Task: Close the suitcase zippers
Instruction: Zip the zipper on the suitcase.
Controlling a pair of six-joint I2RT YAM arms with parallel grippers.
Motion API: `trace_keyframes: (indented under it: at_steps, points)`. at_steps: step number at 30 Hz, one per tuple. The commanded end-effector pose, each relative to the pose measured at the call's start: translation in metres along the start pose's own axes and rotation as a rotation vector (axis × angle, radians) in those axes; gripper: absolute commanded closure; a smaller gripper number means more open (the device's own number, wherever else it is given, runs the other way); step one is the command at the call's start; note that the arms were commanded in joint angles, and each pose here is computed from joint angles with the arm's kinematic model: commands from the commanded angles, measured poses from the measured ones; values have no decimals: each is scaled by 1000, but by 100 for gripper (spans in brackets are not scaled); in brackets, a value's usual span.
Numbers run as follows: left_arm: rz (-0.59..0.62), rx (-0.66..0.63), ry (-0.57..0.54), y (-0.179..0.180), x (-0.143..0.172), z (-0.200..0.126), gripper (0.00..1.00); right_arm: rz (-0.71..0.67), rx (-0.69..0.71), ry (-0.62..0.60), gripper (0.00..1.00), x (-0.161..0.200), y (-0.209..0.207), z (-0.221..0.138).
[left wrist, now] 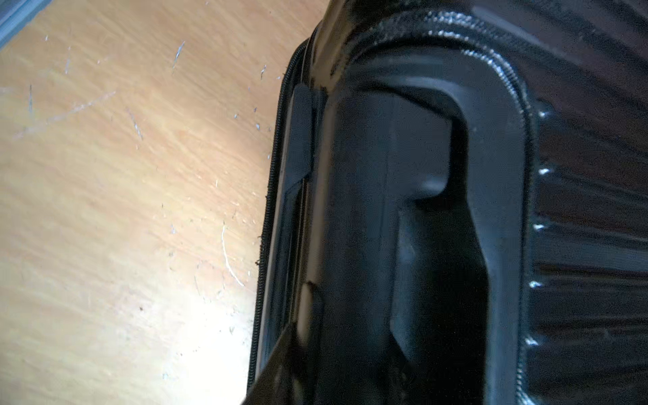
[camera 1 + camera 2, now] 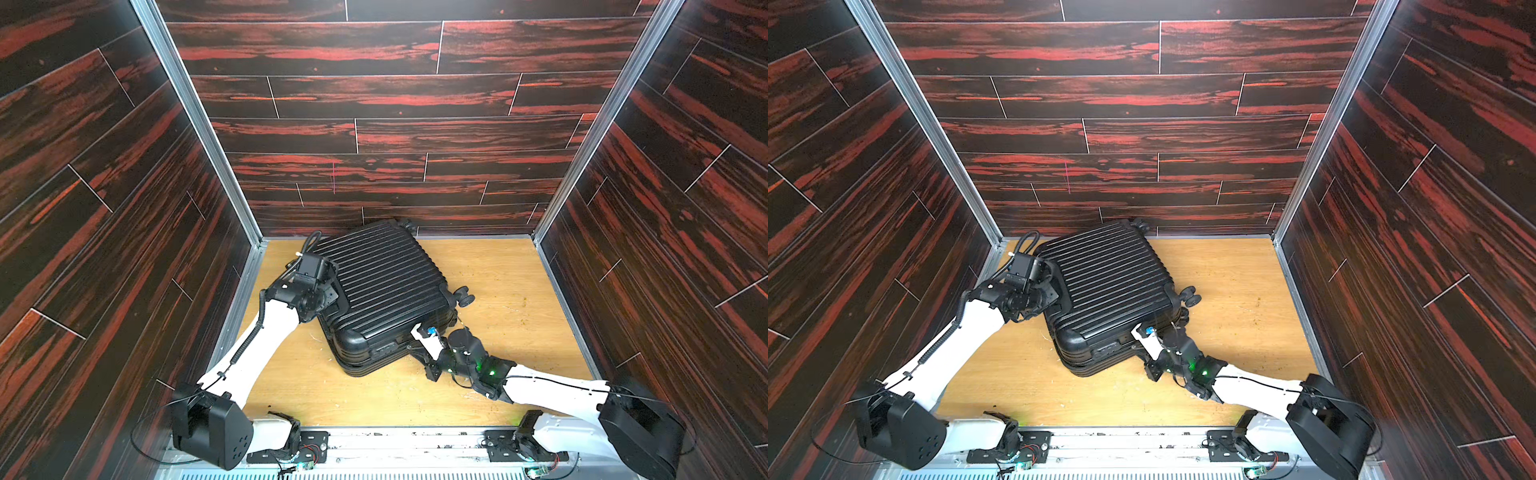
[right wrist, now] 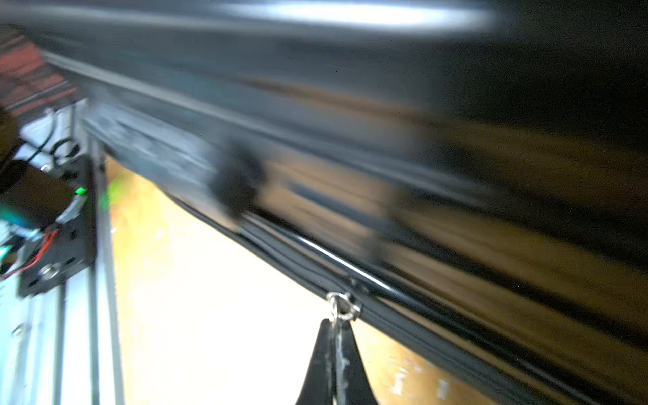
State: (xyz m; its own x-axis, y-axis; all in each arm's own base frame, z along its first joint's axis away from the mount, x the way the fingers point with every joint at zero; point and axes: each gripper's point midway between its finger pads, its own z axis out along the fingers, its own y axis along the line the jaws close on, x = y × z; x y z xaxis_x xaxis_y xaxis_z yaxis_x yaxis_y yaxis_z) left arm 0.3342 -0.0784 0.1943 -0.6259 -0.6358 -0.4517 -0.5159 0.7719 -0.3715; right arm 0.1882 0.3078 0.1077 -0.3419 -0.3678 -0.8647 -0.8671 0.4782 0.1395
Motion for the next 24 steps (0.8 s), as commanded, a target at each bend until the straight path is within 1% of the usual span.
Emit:
trace_keyframes:
  at_steps: [1, 3, 6, 10, 12, 13, 14, 16, 17, 18, 19, 20, 21, 22, 24]
  points:
    - [-302, 243, -182, -45, -39, -47, 82, -84, -118, -108, 100, -38, 35, 4]
    - [-343, 250, -187, -44, -34, -51, 82, -100, -142, -106, 100, -39, 44, 7]
    - [-402, 292, -176, -46, -15, -52, 80, -125, -175, -107, 100, -40, 55, 8]
    - [-381, 328, -143, -62, 5, -53, 79, -167, -195, -120, 100, -39, 65, 7]
    - [-359, 339, -123, -70, 12, -53, 76, -171, -166, -111, 100, -35, 60, 8]
    - [-343, 345, -119, -74, 15, -53, 70, -173, -144, -105, 100, -32, 56, 8]
    - [-324, 349, -120, -77, 15, -54, 62, -170, -119, -105, 100, -30, 52, 7]
    - [-270, 346, -125, -80, 16, -56, 42, -171, -78, -106, 100, -25, 44, 4]
    - [-242, 348, -132, -81, 15, -58, 33, -172, -67, -104, 100, -23, 42, 2]
    - [-202, 342, -154, -80, 12, -60, 25, -173, -55, -105, 100, -20, 40, 0]
    - [-166, 329, -184, -77, 7, -63, 18, -171, -43, -104, 100, -17, 37, -2]
    - [-126, 313, -214, -73, 3, -66, 14, -170, -35, -103, 100, -15, 35, -4]
    - [-82, 290, -252, -69, -3, -70, 1, -170, -29, -104, 100, -13, 33, -6]
    - [-54, 271, -285, -64, -8, -73, 0, -167, -21, -104, 100, -11, 30, -8]
    - [76, 246, -348, -60, -17, -82, 0, -162, -9, -103, 100, -6, 25, -13]
